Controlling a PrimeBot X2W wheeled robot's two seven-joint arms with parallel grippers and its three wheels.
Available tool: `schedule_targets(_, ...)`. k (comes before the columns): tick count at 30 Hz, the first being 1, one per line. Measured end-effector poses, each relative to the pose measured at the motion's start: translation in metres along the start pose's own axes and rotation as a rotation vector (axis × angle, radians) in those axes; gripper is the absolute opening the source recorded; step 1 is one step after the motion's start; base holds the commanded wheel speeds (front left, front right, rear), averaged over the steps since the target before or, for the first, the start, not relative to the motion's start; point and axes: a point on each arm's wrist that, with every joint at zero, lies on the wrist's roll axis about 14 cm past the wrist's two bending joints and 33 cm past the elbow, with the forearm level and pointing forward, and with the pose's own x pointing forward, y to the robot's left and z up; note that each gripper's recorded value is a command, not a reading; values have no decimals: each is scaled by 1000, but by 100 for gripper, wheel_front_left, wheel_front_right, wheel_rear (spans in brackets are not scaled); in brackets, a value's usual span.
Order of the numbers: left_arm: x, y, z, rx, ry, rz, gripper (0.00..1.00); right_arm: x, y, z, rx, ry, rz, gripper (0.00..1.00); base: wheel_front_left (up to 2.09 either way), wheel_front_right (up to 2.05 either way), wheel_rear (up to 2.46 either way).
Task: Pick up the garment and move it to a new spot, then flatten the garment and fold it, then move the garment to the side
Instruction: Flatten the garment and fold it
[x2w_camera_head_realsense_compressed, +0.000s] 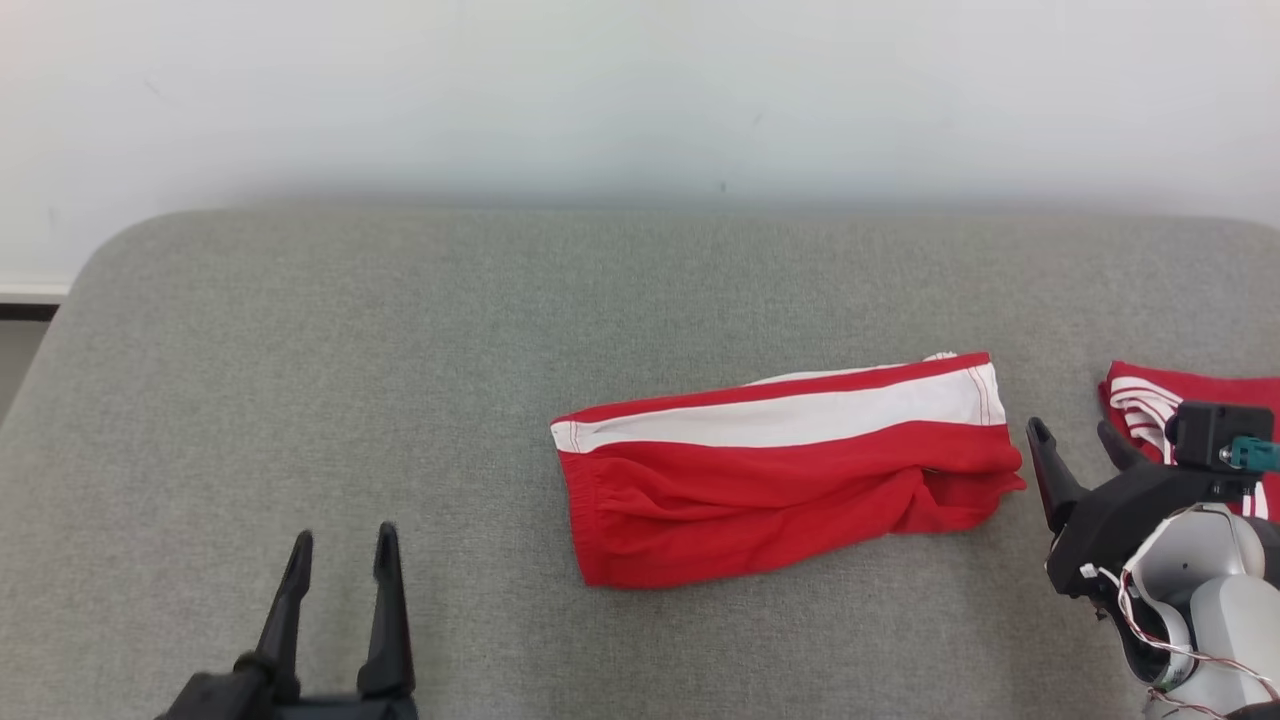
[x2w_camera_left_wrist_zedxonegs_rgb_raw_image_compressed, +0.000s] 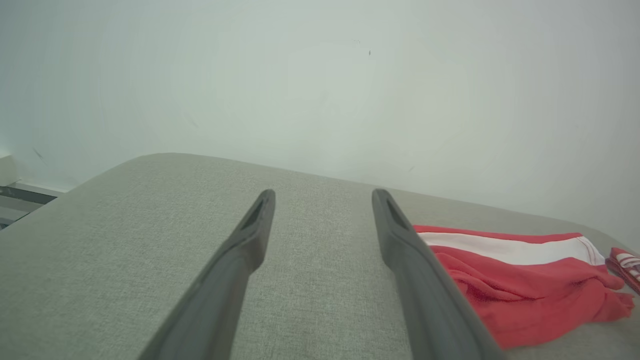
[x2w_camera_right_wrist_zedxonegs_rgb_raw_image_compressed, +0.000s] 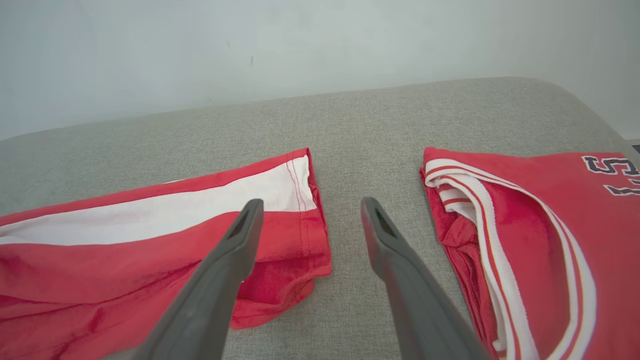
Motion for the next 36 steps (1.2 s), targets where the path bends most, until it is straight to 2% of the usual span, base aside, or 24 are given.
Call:
schedule_targets(10, -44, 28, -4, 51, 27, 94, 100, -1, 0, -11, 44, 90, -9, 100, 0, 0, 0)
schedule_targets(17, -43, 33, -8, 55, 42, 100, 100, 20, 4, -18, 104, 203, -15, 100, 0, 0, 0)
schedule_targets(24, -32, 26, -15, 64, 59, 71, 100, 46, -1, -24, 100, 309, -55, 100, 0, 0, 0)
schedule_targets(31, -26, 32, -26, 57, 92, 94, 100, 68, -4, -50, 109, 414, -91, 100, 0, 0, 0)
schedule_targets(36, -27, 42, -28, 62, 100, 131, 100, 82, 6, -67, 112, 466, -83, 100, 0, 0, 0)
